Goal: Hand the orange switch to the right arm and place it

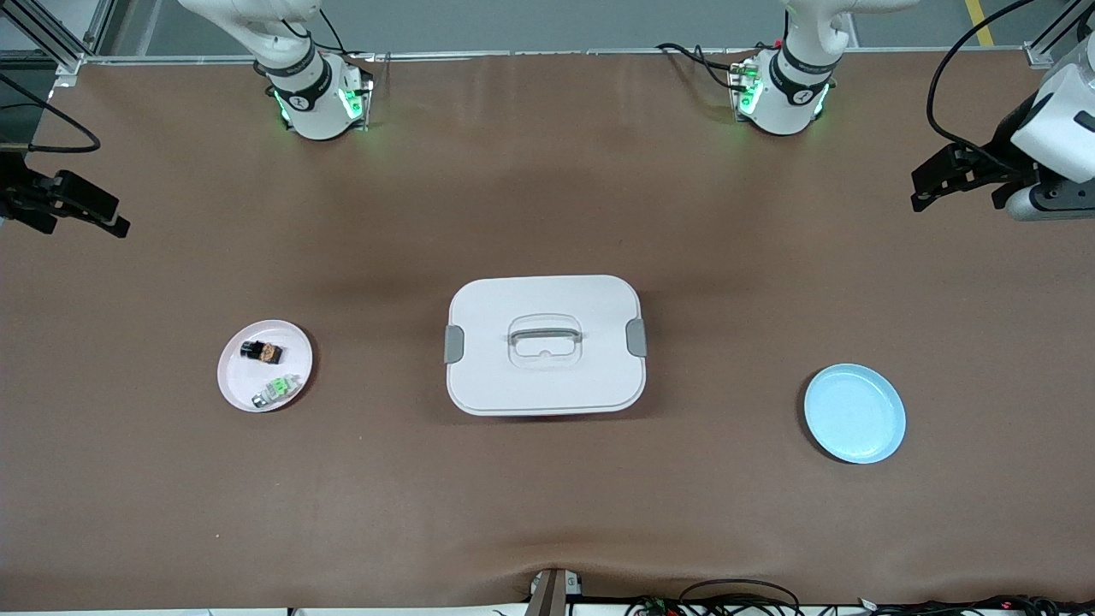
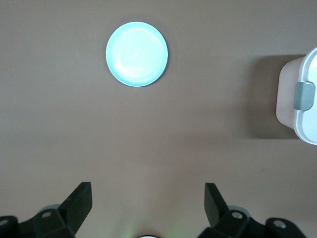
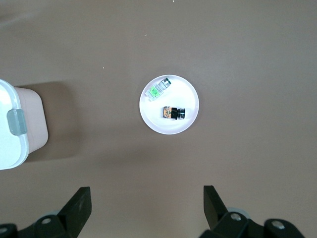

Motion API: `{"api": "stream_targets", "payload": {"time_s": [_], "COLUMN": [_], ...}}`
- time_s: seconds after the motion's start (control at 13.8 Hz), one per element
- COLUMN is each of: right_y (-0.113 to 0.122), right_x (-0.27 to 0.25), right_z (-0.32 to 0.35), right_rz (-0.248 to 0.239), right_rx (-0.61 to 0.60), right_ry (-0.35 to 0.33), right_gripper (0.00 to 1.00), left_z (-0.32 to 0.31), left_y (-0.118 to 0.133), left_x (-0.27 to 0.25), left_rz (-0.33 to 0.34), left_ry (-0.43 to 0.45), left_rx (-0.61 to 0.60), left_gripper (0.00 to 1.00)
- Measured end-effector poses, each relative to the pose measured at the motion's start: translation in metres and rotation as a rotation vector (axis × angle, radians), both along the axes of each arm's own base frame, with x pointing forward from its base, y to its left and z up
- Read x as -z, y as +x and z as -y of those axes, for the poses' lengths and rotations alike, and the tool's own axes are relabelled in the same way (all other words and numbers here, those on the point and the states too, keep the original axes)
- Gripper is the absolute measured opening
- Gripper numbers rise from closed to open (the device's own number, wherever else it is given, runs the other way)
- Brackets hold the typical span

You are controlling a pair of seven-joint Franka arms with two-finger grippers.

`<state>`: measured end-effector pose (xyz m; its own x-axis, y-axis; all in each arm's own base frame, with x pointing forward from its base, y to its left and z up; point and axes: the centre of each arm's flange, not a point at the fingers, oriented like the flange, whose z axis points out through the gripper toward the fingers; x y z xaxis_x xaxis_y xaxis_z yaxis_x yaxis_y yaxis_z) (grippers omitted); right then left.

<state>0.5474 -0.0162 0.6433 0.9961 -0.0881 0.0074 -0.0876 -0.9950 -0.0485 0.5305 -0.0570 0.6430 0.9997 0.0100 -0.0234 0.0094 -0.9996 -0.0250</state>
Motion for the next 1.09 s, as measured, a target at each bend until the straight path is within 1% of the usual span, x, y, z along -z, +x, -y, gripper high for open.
{"api": "stream_targets", "payload": {"time_s": [0.44,0.8,1.09], "right_y": [-0.001,-0.0013,-0.0013], "right_x": [-0.0004,0.0,0.0005], "right_z": [-0.0024,-0.0027,-0.0026], "right_rz": [-0.001,-0.004,-0.004], "right_rx": [-0.007,-0.008,-0.025], "right_ry": [-0.003,-0.004,-0.004], "right_gripper": [1.0,1.0,1.0], "left_z": [-0.0061,-0.0054,-0.0054], "left_y": [0.0008,0.001,0.0013], "left_x": [0.001,0.0009,0.0005], "left_rz": [-0.001,0.0,0.003], "left_ry": [0.0,-0.001,-0.001], "left_rx": [-0.011,0.027,0.031], "left_gripper": [1.0,1.0,1.0]}}
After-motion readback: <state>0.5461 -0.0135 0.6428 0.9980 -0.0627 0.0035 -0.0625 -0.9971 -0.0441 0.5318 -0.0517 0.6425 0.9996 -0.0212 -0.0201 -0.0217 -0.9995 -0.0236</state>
